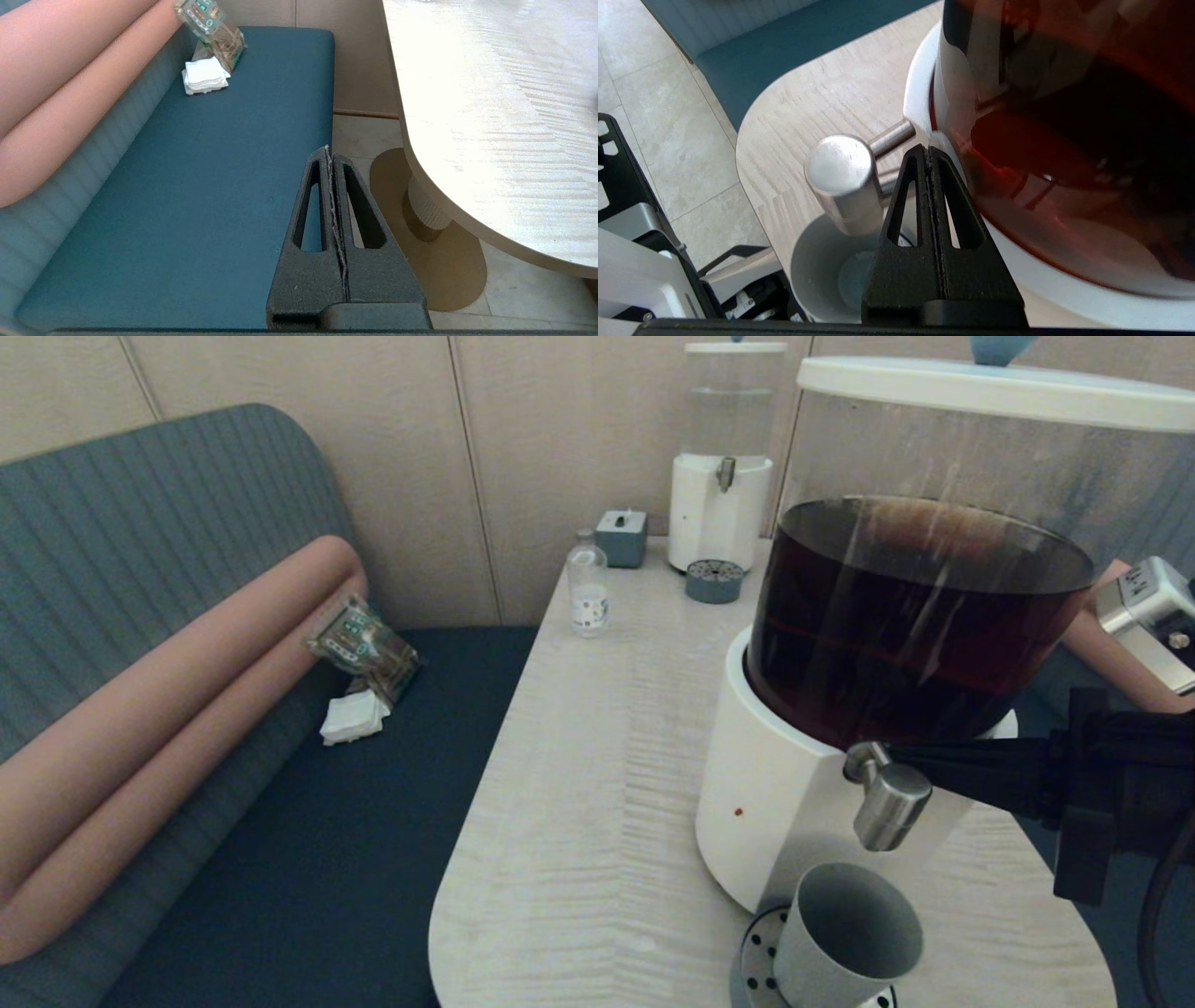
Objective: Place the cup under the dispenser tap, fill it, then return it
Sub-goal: Turn on the faucet
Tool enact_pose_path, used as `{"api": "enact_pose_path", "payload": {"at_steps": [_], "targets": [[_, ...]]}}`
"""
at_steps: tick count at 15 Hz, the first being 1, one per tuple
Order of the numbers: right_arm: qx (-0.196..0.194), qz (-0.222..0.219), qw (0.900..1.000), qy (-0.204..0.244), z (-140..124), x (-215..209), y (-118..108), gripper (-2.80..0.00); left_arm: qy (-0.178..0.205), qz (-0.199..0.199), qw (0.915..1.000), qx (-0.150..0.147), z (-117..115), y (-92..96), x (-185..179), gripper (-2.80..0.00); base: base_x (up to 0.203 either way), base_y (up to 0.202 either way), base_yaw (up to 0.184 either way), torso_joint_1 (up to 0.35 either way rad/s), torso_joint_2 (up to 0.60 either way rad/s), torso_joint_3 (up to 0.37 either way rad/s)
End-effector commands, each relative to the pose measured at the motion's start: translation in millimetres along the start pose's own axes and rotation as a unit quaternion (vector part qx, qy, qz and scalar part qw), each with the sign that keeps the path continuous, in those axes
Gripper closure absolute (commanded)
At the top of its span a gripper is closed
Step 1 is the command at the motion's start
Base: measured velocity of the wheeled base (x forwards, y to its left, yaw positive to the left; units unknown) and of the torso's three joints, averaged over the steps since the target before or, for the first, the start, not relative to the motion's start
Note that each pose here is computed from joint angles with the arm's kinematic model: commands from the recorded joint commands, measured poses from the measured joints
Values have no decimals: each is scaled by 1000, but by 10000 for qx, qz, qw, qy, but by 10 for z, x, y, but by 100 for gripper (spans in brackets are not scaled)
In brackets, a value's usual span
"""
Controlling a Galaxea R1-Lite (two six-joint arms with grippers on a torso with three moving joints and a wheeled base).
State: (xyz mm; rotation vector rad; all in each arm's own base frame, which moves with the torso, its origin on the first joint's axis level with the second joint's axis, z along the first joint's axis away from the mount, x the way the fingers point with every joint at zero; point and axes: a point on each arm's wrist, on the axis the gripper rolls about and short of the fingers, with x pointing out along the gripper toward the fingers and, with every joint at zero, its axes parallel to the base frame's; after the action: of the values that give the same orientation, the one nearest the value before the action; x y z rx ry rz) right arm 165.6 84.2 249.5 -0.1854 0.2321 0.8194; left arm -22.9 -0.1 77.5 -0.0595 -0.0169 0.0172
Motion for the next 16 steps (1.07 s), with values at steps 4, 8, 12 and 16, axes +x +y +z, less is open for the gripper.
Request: {"api": "enact_pose_path", "payload": {"at_steps": [4, 8, 12, 16], "targets": [[-47, 66, 9999, -97, 10, 64, 5, 0, 6, -3, 10000, -2, 0, 0, 1, 0, 0, 0, 0, 0, 0, 0], [-71, 140, 9998, -143, 13, 124, 18, 0, 7, 0, 10000, -1, 0, 0, 1, 0, 0, 0, 0, 0, 0, 0], [-77, 245, 9996, -103, 5, 168, 46, 0, 5, 6, 10000, -1, 1, 0, 1, 0, 0, 0, 0, 0, 0, 0], [-155, 354, 9991, -161, 17, 226, 81, 0, 7, -4, 10000, -1, 0, 0, 1, 0, 0, 0, 0, 0, 0, 0]]}}
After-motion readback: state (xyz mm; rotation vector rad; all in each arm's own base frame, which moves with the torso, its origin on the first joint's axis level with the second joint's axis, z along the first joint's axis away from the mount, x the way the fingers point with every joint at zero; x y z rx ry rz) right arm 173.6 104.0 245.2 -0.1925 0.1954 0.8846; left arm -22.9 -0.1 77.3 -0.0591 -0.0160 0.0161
